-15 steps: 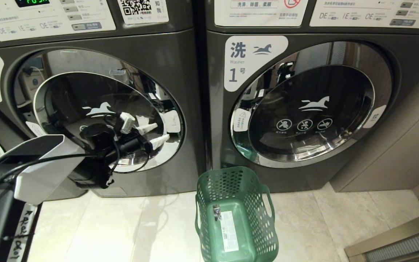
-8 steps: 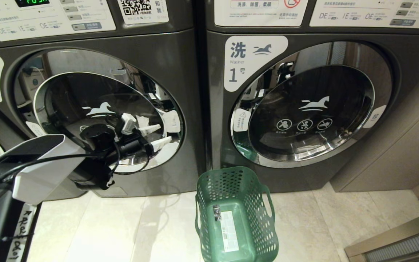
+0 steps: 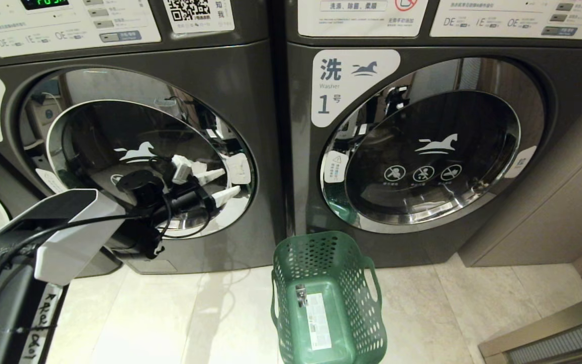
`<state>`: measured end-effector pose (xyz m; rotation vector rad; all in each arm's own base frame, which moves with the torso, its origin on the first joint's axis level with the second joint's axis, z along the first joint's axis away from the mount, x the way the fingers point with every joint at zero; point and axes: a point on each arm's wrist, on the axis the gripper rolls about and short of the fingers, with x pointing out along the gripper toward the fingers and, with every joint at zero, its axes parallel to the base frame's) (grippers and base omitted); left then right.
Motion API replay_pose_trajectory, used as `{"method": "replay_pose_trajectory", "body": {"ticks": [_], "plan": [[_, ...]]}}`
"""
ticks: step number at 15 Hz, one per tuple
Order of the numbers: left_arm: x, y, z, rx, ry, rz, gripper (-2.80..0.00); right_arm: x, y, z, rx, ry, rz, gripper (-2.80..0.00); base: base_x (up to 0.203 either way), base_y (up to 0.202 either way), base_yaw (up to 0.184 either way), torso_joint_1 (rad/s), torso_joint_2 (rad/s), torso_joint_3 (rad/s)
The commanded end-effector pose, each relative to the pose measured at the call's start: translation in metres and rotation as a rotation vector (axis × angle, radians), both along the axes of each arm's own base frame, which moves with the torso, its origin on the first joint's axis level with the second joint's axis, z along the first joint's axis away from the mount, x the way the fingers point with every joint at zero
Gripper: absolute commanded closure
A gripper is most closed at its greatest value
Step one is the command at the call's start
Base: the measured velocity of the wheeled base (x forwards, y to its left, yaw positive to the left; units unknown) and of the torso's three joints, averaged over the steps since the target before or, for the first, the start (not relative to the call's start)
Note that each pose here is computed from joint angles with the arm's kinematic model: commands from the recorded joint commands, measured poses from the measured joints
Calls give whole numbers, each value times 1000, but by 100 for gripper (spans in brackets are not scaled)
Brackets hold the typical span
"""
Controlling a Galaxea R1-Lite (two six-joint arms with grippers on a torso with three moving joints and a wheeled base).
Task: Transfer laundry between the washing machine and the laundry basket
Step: Open the lid of the washing machine
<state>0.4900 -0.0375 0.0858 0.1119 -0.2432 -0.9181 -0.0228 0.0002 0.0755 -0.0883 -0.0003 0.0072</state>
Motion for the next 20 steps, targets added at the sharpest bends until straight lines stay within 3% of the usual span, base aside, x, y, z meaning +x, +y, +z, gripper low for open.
{"method": "replay_pose_trajectory", "body": {"ticks": [1, 14, 20], "plan": [[3, -3, -7, 1, -1, -8, -280, 0, 0, 0, -1, 2, 0, 0, 0, 0, 0, 0, 0, 0], [21, -27, -6, 1, -8, -56, -280, 0, 0, 0, -1, 2, 0, 0, 0, 0, 0, 0, 0, 0], [20, -41, -9, 19, -11, -147, -280, 0, 0, 0, -1, 2, 0, 0, 0, 0, 0, 0, 0, 0]]}}
